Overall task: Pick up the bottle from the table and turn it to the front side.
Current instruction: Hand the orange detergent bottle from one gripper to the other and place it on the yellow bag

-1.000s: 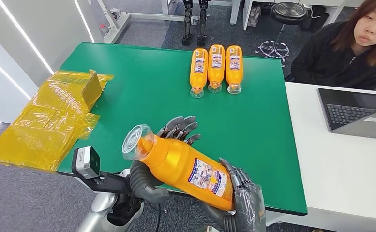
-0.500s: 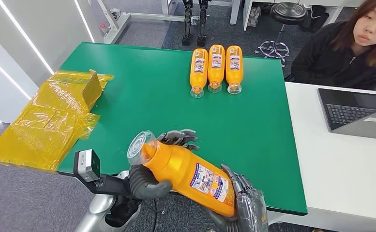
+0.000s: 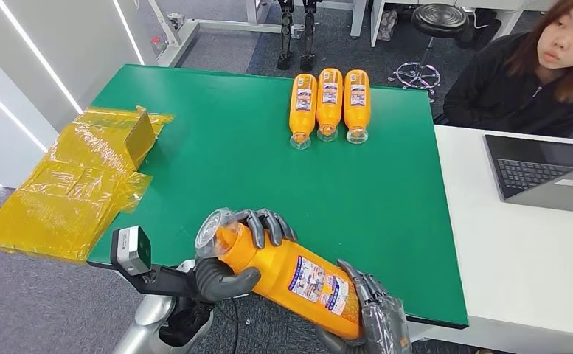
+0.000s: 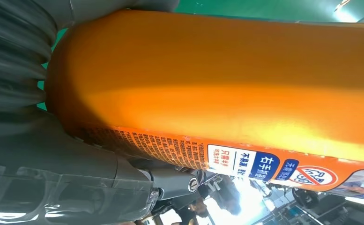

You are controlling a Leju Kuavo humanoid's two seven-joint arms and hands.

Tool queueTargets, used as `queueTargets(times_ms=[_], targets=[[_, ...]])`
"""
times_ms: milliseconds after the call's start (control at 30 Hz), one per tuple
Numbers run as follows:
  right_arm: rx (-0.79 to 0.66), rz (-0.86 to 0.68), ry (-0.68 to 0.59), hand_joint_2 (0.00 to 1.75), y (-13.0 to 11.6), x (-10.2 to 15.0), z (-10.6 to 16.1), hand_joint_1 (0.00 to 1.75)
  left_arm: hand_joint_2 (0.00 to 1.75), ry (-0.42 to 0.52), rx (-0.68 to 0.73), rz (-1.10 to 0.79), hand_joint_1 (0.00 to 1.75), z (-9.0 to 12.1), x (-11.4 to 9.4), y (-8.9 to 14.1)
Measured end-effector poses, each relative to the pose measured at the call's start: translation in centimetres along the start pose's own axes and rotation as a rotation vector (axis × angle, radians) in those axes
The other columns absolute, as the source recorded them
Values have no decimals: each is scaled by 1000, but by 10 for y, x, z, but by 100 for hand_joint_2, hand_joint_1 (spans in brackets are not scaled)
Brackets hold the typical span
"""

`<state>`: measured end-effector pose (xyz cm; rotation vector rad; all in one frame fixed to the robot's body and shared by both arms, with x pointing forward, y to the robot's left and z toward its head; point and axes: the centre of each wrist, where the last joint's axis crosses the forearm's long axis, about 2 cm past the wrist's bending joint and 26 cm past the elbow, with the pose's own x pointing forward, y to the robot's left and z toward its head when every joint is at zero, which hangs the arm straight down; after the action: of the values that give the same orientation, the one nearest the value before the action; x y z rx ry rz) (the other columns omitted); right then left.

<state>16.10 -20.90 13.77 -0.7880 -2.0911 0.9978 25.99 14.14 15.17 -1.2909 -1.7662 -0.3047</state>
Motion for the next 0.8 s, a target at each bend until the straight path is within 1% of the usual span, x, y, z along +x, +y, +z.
queueTargets(times_ms=[200,333,600,800], targets=[[3,-2,2,175,0,0,0,175,175,-4,2,4,175,0,0,0],[2,-5,3,175,0,0,0,0,175,-7,8,8,175,-1,1,1],[-32,-16,-11,175,-1,0,1,0,175,4,31,3,175,0,0,2],[-118,-41,-22,175,-2,0,1,0,175,23,62,-33,175,3,0,4]])
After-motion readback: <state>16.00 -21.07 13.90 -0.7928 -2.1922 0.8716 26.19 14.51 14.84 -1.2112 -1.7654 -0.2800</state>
